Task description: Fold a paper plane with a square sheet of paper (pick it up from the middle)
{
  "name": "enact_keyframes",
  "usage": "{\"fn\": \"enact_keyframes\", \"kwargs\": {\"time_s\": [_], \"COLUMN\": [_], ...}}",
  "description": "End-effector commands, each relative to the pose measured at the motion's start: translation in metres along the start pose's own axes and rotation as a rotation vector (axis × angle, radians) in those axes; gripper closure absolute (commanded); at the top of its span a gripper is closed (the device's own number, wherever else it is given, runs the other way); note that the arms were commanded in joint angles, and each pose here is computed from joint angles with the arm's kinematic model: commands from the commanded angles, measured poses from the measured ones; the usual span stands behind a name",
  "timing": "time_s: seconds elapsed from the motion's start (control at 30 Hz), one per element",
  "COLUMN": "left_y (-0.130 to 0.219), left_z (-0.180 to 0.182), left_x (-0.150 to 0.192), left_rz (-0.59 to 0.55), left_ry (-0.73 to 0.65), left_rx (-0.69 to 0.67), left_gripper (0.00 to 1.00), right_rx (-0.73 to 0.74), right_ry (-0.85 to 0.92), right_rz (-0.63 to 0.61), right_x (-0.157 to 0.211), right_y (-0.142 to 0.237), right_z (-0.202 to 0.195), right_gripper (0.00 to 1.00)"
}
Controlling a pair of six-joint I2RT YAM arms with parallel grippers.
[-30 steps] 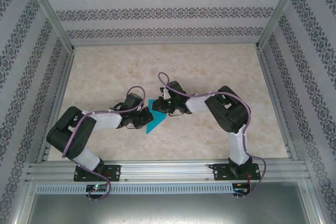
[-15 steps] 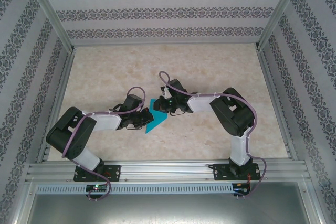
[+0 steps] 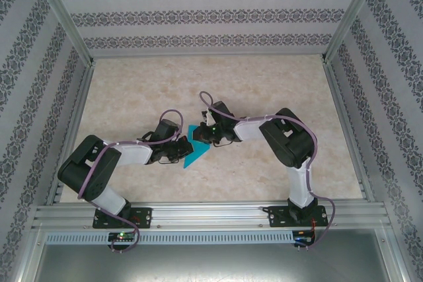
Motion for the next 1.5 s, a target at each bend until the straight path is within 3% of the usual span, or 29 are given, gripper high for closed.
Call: {"fn": "enact_keyframes", "kwargs": {"time_s": [0.0, 0.43, 0.57, 0.8, 0.97, 1.17, 1.47], "left_y": [0.000, 0.000, 0.000, -0.001, -0.002, -0.002, 0.000], "left_z": [0.071, 0.071, 0.070, 0.070, 0.070, 0.069, 0.070], "left_x": [0.050, 0.050, 0.048, 0.048, 0.049, 0.049, 0.050], "left_rz": [0.149, 0.147, 0.140, 0.139, 0.148, 0.152, 0.153], "left_ry": [0.073, 0.076, 0.073, 0.074, 0.073, 0.070, 0.067], "left_rx": [-0.264, -0.262, -0.257, -0.258, -0.259, -0.254, -0.265], "left_gripper": [1.00, 0.99, 0.99, 0.99, 0.99, 0.99, 1.00], "right_rx": [0.136, 0.136, 0.078, 0.024, -0.009, 0.008, 0.137], "right_ry": [-0.057, -0.088, -0.053, 0.026, 0.063, 0.034, -0.074], "right_rz": [-0.100, -0.163, -0.171, -0.194, -0.122, -0.078, -0.135], "right_x": [-0.030, -0.064, -0.068, -0.057, -0.032, -0.019, -0.037], "right_y": [0.005, 0.022, 0.035, 0.061, 0.042, 0.012, 0.014], "right_z": [-0.044, -0.055, -0.036, 0.003, 0.018, 0.003, -0.056], "right_gripper": [0.89, 0.88, 0.88, 0.86, 0.86, 0.87, 0.87]}}
Point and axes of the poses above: each hand's point on the last joint's axis, 136 mm out from that joint toward the fingers, its own y axis back along the fingers, its own z axis along the line the jaws close on, x = y × z, the point moved 3 cm from there along y, back along the fingers, and after that the axes turned 3 degrees about -y, right-handed, at the moved point
